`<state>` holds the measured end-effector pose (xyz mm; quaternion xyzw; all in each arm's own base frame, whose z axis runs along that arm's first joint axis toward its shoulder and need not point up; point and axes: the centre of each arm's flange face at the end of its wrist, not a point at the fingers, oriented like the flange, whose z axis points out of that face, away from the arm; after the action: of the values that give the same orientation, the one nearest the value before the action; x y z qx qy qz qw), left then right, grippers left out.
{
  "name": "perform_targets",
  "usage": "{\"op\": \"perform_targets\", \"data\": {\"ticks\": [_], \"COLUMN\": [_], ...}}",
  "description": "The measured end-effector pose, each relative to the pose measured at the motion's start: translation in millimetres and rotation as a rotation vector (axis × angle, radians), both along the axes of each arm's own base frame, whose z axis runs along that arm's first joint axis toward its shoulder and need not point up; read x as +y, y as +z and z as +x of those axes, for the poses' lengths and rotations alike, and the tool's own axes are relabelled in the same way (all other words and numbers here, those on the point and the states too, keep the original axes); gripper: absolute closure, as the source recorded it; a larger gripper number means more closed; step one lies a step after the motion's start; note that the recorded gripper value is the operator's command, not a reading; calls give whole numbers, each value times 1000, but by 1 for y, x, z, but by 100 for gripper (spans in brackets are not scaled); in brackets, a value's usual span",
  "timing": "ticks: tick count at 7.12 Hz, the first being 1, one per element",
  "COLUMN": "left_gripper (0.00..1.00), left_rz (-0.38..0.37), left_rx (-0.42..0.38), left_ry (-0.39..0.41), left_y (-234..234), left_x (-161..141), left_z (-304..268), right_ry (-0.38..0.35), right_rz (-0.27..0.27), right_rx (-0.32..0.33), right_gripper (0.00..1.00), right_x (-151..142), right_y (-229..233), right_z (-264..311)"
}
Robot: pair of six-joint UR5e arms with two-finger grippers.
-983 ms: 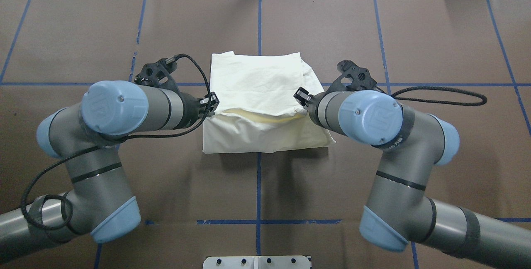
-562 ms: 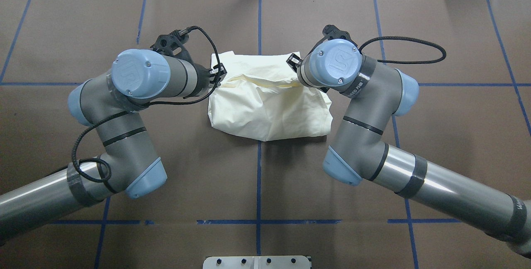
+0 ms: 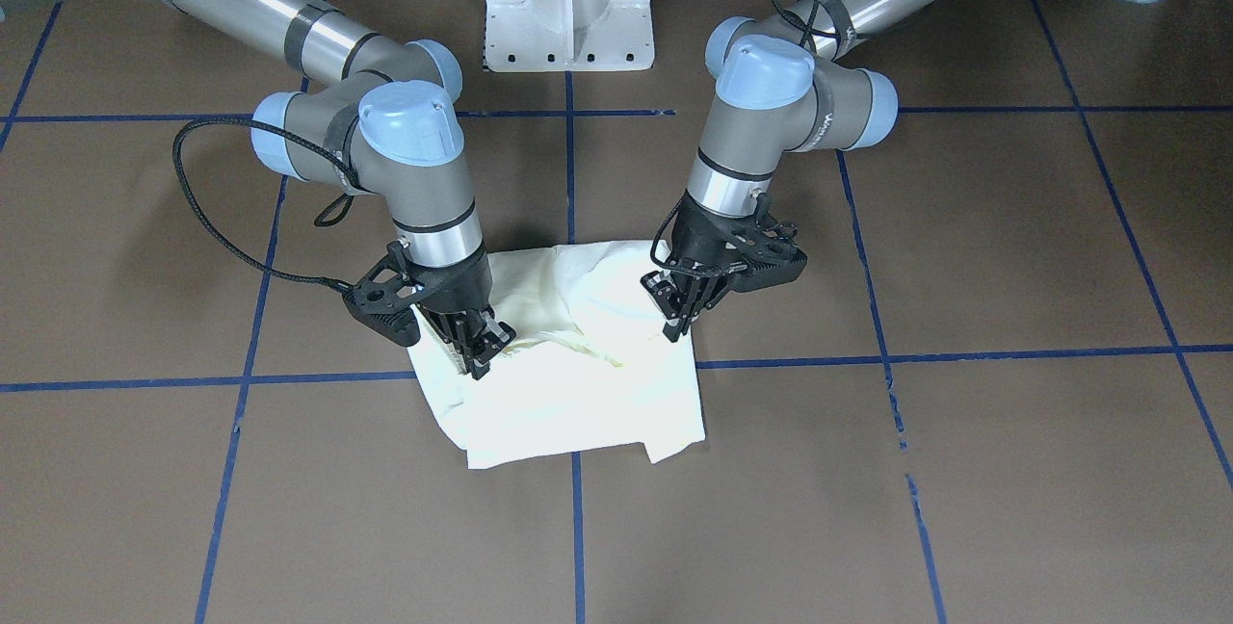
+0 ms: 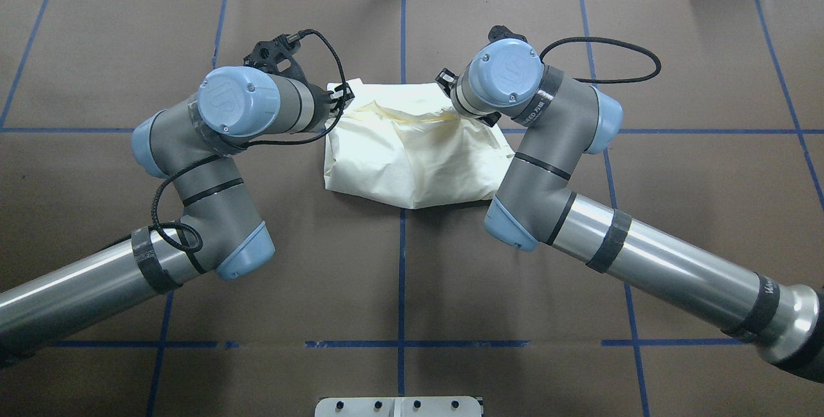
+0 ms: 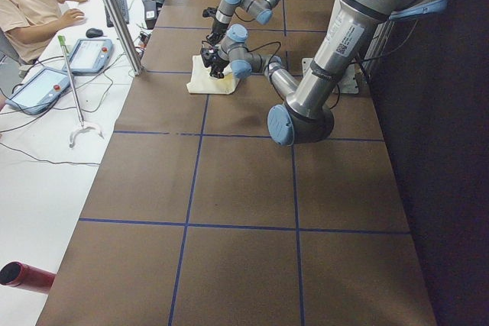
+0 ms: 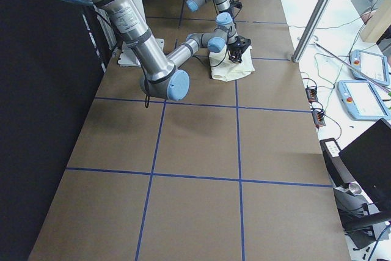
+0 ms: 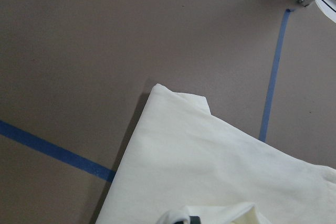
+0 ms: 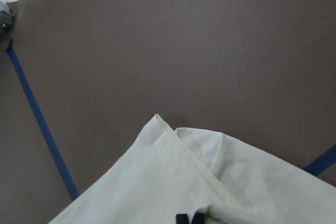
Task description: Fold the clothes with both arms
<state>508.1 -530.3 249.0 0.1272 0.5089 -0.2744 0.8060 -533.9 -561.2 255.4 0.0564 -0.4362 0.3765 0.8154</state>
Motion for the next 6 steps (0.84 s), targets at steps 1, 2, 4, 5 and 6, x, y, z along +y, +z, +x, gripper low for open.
{"op": "perform_targets", "data": {"ticks": [1,2,4,5,6], "left_gripper": [100,100,100,100,100], "left_rz": [15,24,30,30,32], "left_rx": [-4,-5,-4,-5,-7], "left_ry": [-8,-12,-13,-14,-18], "left_y": [6,15,27,28,30], "left_x": [-10,-17,-28,-34,-39], "left_z": [-4,-3,7,14,19], "right_ry": [0,-1,4,4,4], "right_rz": [-4,-2,11,13,13], "right_rx": [5,7,-2,-4,-3], "right_gripper": [100,100,100,100,100], "right_x": [-9,-16,-29,-30,-31], "right_y": [1,7,24,26,28], "right_z": [-3,-5,-9,-11,-11]}}
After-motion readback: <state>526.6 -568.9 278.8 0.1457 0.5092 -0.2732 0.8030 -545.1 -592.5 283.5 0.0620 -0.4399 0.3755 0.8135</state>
